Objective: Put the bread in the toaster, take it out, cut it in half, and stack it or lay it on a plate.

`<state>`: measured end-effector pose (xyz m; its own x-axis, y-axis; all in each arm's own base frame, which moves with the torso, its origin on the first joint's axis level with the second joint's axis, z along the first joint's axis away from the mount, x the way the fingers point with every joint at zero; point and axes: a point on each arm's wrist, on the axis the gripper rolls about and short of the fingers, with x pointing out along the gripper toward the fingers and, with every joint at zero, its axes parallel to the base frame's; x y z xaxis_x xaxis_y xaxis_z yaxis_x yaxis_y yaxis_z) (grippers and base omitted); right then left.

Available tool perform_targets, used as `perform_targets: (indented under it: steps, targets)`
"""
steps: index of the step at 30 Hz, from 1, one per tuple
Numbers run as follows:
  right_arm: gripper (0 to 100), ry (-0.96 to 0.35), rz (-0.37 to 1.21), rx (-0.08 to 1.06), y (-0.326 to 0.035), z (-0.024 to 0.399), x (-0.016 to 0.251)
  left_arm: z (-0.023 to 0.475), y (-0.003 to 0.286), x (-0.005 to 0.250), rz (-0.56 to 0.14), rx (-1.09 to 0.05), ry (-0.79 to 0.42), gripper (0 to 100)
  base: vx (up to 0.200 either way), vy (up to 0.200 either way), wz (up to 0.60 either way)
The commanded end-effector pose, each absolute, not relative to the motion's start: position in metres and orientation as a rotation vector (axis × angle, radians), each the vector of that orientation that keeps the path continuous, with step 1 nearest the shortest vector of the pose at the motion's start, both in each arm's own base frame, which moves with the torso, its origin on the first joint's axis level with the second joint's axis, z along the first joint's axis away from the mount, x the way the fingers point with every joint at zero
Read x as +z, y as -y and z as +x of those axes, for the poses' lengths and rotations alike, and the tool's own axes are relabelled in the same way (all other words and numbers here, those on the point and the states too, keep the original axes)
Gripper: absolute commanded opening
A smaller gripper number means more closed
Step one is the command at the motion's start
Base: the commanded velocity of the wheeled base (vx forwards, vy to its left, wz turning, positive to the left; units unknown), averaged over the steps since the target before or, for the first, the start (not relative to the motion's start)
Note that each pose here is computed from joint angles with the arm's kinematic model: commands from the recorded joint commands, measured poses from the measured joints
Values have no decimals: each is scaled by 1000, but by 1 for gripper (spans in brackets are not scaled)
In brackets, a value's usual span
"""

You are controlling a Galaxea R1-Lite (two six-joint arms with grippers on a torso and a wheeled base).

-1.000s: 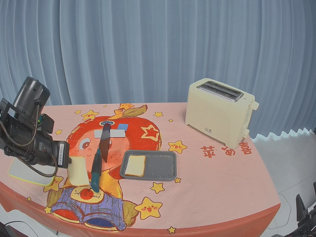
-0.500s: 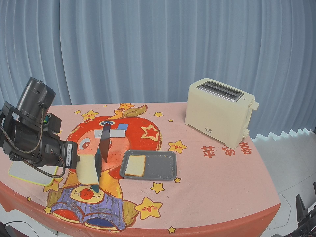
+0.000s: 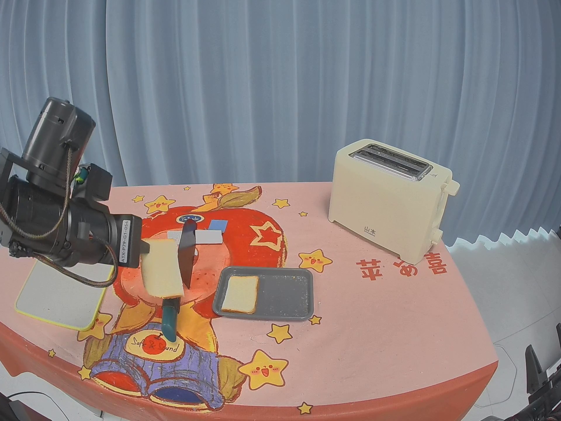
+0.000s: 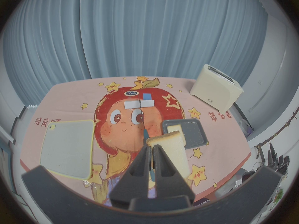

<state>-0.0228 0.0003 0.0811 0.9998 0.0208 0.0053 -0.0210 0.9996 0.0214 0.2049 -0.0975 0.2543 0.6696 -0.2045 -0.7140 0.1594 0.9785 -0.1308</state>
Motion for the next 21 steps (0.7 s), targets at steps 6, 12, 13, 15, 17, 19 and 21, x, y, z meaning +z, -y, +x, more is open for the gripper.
perform_targets:
  steps: [6, 12, 13, 15, 17, 19, 21]
  targets:
    - [100, 4, 21, 22, 0, -23, 76, 234, 136, 257, -21, -281, -811, 0, 0, 0, 0]
    - [100, 4, 21, 22, 0, -23, 76, 239, 156, 263, -13, -333, -794, 0, 0, 0, 0]
    - [100, 4, 21, 22, 0, -23, 76, 239, 158, 260, -7, -334, -807, 0, 0, 0, 0]
    - [100, 4, 21, 22, 0, -23, 76, 238, 160, 252, 12, -334, -832, 0, 0, 0, 0]
    - [100, 4, 21, 22, 0, -23, 76, 236, 161, 249, 18, -333, -836, 0, 0, 0, 0]
    - [100, 4, 21, 22, 0, -23, 76, 234, 160, 249, 20, -334, -837, 0, 0, 0, 0]
    - [100, 4, 21, 22, 0, -23, 76, 234, 159, 249, 15, -334, -835, 0, 0, 0, 0]
